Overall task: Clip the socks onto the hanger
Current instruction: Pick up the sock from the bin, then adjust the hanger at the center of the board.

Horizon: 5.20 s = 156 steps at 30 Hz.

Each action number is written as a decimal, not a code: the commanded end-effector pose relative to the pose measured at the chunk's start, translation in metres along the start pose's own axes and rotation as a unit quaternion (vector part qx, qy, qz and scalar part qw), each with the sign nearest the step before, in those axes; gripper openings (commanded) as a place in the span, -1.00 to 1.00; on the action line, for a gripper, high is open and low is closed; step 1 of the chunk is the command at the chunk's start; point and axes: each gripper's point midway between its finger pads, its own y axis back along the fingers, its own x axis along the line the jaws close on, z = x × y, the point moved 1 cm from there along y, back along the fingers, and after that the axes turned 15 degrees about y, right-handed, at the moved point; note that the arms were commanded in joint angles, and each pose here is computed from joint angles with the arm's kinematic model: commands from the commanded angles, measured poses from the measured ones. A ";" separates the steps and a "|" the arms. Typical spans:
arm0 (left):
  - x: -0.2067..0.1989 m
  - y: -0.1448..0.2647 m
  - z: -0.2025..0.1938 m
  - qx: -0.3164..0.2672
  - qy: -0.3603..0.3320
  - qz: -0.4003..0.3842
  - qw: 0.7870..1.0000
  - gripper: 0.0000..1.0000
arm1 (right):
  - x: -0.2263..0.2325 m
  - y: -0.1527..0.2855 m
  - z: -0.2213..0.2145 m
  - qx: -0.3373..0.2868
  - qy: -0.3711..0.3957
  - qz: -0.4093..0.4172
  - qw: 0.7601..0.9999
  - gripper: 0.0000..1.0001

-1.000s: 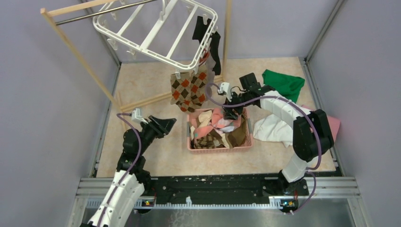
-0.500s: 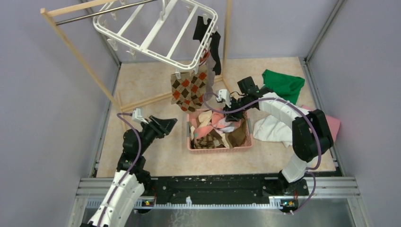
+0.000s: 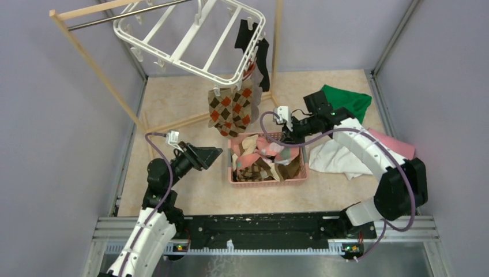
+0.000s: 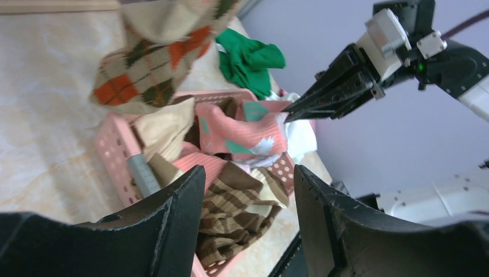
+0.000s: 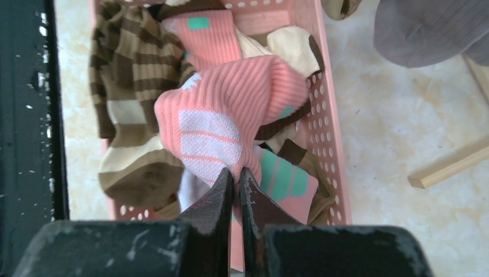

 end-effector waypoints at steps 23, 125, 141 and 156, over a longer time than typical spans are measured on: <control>-0.135 -0.014 -0.039 0.064 -0.141 -0.250 0.956 0.65 | 0.017 0.120 0.155 -0.274 0.023 -0.085 0.958 -1.00; -0.197 -0.047 -0.020 0.001 -0.494 -0.229 0.839 0.89 | 0.038 0.117 0.178 -0.366 0.004 -0.107 0.925 -1.00; -0.227 -0.065 -0.058 0.060 -0.200 -0.314 0.926 0.72 | 0.029 0.124 0.174 -0.372 0.124 -0.219 0.894 -1.00; -0.241 -0.073 -0.052 0.038 -0.205 -0.333 0.920 -0.10 | 0.037 0.119 0.171 -0.363 0.138 -0.208 0.898 -1.00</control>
